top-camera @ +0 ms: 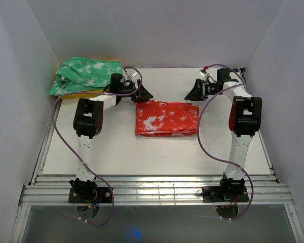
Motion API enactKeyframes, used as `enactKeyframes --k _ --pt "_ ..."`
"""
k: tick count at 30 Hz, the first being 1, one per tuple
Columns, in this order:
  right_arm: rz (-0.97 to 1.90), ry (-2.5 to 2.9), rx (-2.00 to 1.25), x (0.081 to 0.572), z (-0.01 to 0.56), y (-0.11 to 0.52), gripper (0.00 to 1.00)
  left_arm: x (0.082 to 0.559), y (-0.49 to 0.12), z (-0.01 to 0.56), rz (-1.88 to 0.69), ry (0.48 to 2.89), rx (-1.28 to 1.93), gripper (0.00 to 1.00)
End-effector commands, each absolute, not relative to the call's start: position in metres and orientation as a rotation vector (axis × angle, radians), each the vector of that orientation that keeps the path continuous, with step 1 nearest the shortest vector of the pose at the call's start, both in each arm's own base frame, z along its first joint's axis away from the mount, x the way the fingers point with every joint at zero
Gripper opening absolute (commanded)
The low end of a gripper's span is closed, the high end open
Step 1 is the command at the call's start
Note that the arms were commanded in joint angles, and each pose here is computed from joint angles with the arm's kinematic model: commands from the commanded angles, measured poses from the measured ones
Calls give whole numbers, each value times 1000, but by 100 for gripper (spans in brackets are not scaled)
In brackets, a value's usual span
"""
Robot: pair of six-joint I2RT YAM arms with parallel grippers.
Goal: Fold and stack the trousers
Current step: Fold the trousers
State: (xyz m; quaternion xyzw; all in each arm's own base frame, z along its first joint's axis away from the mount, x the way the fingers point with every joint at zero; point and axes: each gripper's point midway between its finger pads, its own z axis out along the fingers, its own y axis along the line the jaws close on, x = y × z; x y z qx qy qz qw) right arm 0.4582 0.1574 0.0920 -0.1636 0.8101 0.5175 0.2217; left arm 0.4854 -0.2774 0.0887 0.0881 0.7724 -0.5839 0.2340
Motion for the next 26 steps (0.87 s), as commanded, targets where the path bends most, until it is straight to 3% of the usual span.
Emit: enactKeyframes --k 1,2,3,4,10,14,18,26 --pt "1172 2130 -596 479 156 141 98 497 -257 175 -1304 2060 429 83" --pt "1110 2122 -630 476 165 137 100 495 -251 180 -1240 2078 448 84" --pt "1069 2110 -647 473 175 135 91 495 -243 184 -1134 2063 525 84" --pt "1019 2078 -670 460 197 132 90 488 -230 193 -1025 2119 503 86" --pt "742 1944 -741 407 253 106 90 445 -175 202 -662 2241 474 92" --pt "788 1985 -639 362 230 94 90 400 -153 210 -559 2206 478 98" --pt "788 2064 -734 316 204 96 90 348 -134 199 -556 2214 440 98" --pt "624 2082 -863 266 164 97 90 300 -115 160 -516 2299 425 98"
